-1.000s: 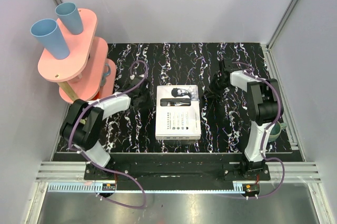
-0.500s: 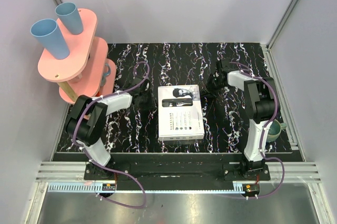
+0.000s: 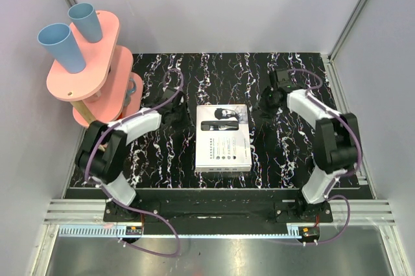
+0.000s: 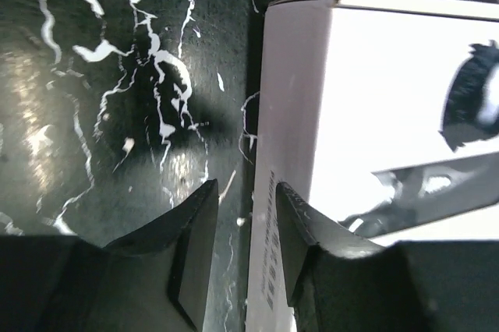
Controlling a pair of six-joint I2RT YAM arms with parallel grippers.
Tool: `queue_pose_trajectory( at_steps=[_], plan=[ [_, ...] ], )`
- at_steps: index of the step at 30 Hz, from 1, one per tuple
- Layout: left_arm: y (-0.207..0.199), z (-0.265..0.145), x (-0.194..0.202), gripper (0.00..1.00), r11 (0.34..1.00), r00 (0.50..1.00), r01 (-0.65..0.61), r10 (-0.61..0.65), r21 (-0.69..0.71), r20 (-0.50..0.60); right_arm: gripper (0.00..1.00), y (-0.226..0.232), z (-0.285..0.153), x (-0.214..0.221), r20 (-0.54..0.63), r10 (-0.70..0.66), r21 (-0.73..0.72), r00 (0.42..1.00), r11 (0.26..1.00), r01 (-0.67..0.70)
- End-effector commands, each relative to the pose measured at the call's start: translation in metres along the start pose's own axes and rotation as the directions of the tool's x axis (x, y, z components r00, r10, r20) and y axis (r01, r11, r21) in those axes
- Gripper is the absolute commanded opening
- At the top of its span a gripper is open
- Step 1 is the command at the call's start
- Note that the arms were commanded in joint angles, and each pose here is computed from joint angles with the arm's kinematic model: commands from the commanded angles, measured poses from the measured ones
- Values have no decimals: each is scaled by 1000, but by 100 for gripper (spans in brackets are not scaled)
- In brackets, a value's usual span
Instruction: Sort the hair-cutting tools
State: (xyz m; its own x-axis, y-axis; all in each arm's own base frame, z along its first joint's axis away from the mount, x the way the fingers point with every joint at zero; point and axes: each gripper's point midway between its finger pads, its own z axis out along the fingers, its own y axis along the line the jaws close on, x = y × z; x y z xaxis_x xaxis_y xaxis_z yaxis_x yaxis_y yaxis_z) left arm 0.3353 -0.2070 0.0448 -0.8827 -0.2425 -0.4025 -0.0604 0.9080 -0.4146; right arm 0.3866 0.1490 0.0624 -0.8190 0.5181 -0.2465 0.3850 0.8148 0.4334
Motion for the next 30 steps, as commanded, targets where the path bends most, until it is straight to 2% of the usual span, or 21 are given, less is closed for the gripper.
queue_pose_trajectory(
  at_steps=[1,2,4,5,8,9,13,16,18,22,30],
  plan=[
    [-14,-60,-47,43,999,978,-37,42,-25,203,56,-17,-79,-35,227,-95,143,969,988,63],
    [-14,-68,-49,48,998,976,-52,57,-29,212,65,-11,-111,-42,284,-122,131,951,987,88],
    [-17,-95,-49,54,998,968,-66,69,-22,240,73,-19,-137,-38,328,-144,152,934,984,98],
    [-20,-113,-50,69,997,959,-74,71,-1,273,85,-15,-164,-36,381,-147,115,913,987,111],
    [-18,-136,-45,84,997,950,-82,75,13,304,97,-15,-199,-19,415,-148,43,897,989,143],
    [-19,-151,-43,99,996,944,-82,71,23,322,100,-13,-206,-13,412,-148,14,899,988,156],
    [-18,-185,-38,99,996,931,-83,62,44,359,100,-20,-238,5,439,-165,-14,883,982,190],
    [-17,-213,-33,99,993,913,-102,66,67,403,100,-20,-280,15,524,-192,-64,830,963,263],
    [-17,-234,-27,99,987,898,-128,76,93,434,100,-20,-295,25,529,-215,-83,821,950,302],
    [-23,-273,-18,99,969,867,-196,100,149,489,100,-19,-344,35,624,-242,-110,743,914,391],
    [-23,-366,-11,99,941,744,-272,72,202,664,100,-16,-409,46,750,-220,-139,624,870,474]
  ],
)
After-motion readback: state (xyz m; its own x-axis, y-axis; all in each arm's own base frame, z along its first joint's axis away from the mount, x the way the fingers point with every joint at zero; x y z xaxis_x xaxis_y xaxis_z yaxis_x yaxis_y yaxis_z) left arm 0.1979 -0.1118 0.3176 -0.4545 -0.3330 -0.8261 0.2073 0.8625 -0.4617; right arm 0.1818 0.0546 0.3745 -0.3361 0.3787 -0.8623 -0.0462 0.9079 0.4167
